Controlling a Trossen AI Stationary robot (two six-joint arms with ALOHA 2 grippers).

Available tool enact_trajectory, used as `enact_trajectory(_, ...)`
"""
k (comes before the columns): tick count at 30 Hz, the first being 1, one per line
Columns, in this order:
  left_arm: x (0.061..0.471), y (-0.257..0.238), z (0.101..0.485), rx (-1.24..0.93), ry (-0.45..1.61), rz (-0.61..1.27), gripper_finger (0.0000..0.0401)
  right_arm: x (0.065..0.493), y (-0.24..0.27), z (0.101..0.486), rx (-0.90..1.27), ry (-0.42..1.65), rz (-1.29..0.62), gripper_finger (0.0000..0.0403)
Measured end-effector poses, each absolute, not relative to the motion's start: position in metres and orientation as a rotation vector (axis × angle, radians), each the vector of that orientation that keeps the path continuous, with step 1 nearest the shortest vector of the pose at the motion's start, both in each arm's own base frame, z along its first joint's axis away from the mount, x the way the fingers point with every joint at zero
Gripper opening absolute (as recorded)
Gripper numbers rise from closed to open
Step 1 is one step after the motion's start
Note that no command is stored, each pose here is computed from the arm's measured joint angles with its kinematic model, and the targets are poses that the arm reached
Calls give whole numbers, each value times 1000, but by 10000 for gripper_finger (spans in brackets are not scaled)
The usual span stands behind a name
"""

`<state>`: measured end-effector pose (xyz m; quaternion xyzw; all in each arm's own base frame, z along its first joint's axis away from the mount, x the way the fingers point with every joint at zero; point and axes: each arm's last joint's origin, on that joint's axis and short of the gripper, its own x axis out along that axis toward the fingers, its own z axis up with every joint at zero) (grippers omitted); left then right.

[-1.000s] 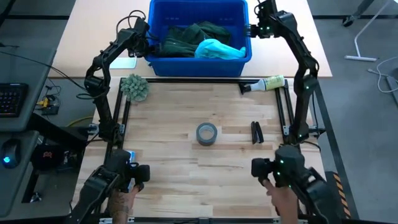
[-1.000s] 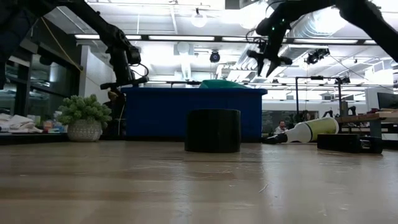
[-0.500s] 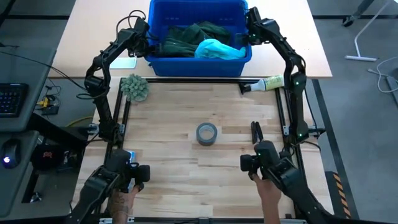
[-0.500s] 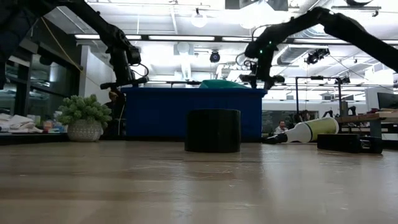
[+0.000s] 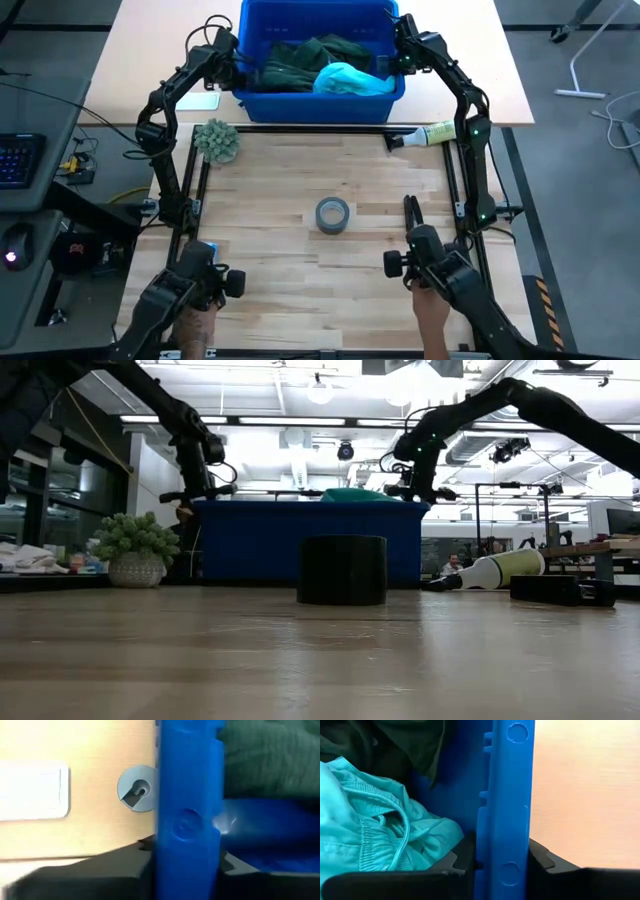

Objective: Fold laundry
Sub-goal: Put the blue laundry bin on top of the table

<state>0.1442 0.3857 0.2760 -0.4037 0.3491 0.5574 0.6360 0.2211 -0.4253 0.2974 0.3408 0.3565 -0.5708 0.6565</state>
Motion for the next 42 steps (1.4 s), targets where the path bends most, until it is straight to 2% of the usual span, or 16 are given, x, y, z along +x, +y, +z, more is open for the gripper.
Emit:
enact_trajectory(8,147,382,287,-934,721,1217,50,216,-414,313,784,818,-1267,75)
enact_trajectory(14,143,367,325,-933,589,1202,50,206,-395,351,744,753,-1242,75)
enact_trajectory(21,140,338,359,-898,540,1187,50,201,-366,379,742,761,-1210,76)
enact_trajectory(25,146,315,369,-884,593,1188,50,206,-349,384,752,829,-1186,78)
enact_trajectory(33,172,280,360,-889,828,1202,54,212,-318,380,788,1061,-1154,85)
enact_trajectory(42,191,251,333,-849,1014,1224,66,224,-305,382,741,1089,-1133,85)
